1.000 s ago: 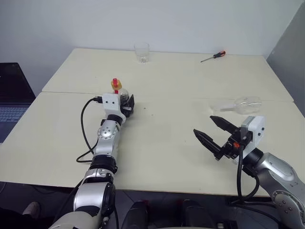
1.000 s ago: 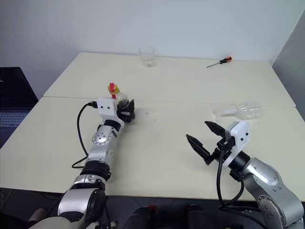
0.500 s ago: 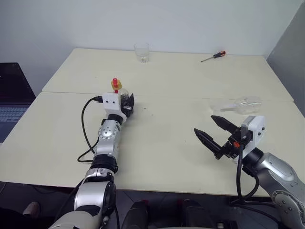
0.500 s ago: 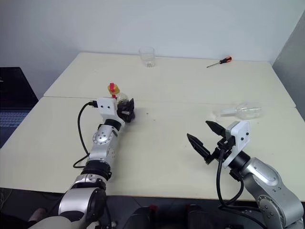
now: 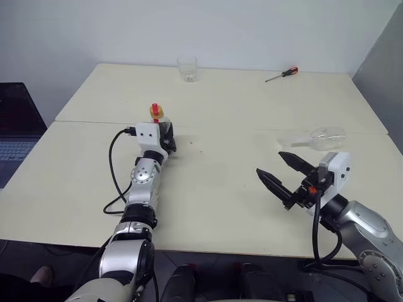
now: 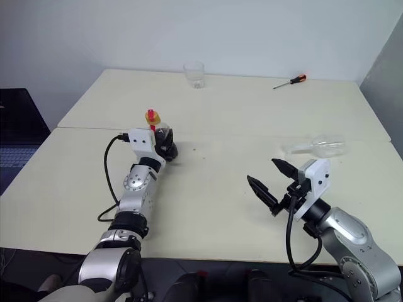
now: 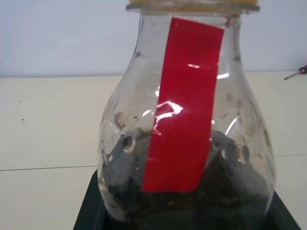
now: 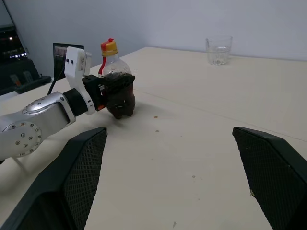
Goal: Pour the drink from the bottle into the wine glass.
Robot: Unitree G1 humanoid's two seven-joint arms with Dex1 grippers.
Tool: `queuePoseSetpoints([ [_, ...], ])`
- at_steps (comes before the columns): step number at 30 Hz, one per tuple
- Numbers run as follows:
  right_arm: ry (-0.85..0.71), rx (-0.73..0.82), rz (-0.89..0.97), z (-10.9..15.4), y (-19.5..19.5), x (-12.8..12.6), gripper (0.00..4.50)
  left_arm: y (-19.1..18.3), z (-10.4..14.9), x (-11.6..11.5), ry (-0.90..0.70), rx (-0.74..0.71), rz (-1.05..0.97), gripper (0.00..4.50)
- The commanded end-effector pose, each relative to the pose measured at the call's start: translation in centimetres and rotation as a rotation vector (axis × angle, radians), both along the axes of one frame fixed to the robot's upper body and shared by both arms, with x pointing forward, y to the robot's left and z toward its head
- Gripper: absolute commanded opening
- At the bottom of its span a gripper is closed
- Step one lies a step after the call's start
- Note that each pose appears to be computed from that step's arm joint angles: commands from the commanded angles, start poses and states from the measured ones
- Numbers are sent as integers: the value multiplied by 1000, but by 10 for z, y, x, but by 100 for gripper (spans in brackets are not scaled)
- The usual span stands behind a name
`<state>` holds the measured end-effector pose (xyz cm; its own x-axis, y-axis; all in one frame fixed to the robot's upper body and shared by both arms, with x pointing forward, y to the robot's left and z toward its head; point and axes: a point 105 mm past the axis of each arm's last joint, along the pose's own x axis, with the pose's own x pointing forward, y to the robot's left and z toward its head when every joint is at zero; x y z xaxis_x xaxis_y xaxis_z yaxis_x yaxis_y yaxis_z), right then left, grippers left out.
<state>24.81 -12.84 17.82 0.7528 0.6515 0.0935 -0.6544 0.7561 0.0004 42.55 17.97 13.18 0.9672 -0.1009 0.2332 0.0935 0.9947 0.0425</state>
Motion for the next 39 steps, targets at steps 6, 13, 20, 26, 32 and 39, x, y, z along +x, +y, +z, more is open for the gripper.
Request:
queuePoseSetpoints([
  [6,-33,12,9,7,2,-2,450,4,25,0,-90,-1,8,142],
  [13,-32,13,14,7,3,-1,450,7,26,-1,-96,-3,18,142],
  [20,-32,13,18,8,4,0,450,7,25,-1,-90,-1,18,139],
  [26,-35,-8,15,13,3,10,450,-16,27,-3,-26,25,-172,139],
  [32,-85,-20,105,39,24,32,450,-61,31,-31,37,128,-552,139],
  [39,-141,-29,233,63,59,57,450,-88,48,-59,80,180,-858,139],
])
